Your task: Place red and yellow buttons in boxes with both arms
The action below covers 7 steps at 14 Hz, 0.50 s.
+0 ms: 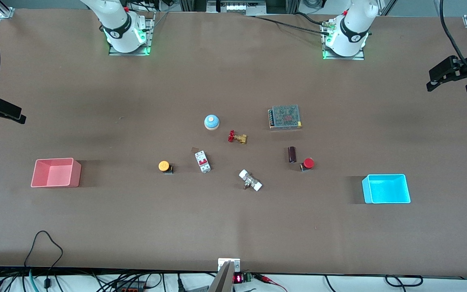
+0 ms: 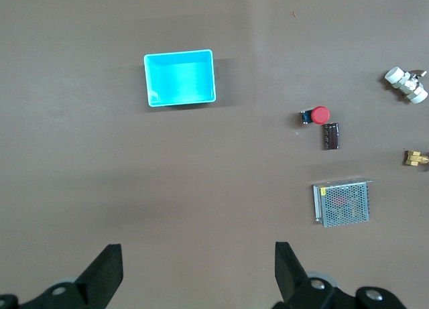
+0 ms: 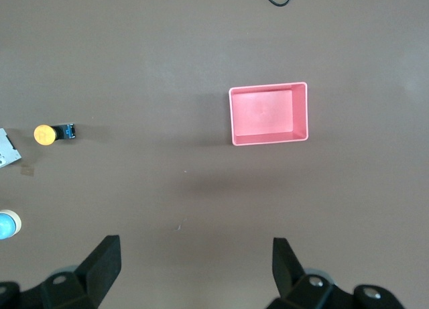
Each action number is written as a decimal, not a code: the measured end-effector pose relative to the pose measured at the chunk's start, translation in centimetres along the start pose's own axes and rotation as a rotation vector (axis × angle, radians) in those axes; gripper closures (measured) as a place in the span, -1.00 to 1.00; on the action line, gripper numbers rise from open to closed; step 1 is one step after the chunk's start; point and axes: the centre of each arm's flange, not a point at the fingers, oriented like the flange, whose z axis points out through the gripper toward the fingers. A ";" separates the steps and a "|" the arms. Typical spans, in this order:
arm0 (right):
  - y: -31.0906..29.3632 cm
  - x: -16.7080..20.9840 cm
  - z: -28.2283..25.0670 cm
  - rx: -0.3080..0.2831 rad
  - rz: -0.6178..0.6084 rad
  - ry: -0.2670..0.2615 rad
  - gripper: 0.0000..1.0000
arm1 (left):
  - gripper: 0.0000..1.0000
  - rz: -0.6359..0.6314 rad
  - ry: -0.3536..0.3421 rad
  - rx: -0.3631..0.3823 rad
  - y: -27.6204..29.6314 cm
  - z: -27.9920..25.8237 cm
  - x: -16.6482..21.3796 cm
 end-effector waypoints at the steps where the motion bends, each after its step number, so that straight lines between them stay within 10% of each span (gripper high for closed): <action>1: 0.0 0.0 0.0 0.000 0.000 -0.002 -1.00 | -1.00 0.000 0.005 0.000 0.0 0.1 0.1; 7: -0.4 0.5 2.0 -0.001 -0.006 -0.033 -1.00 | -1.00 -0.005 0.010 0.001 -0.2 1.8 0.6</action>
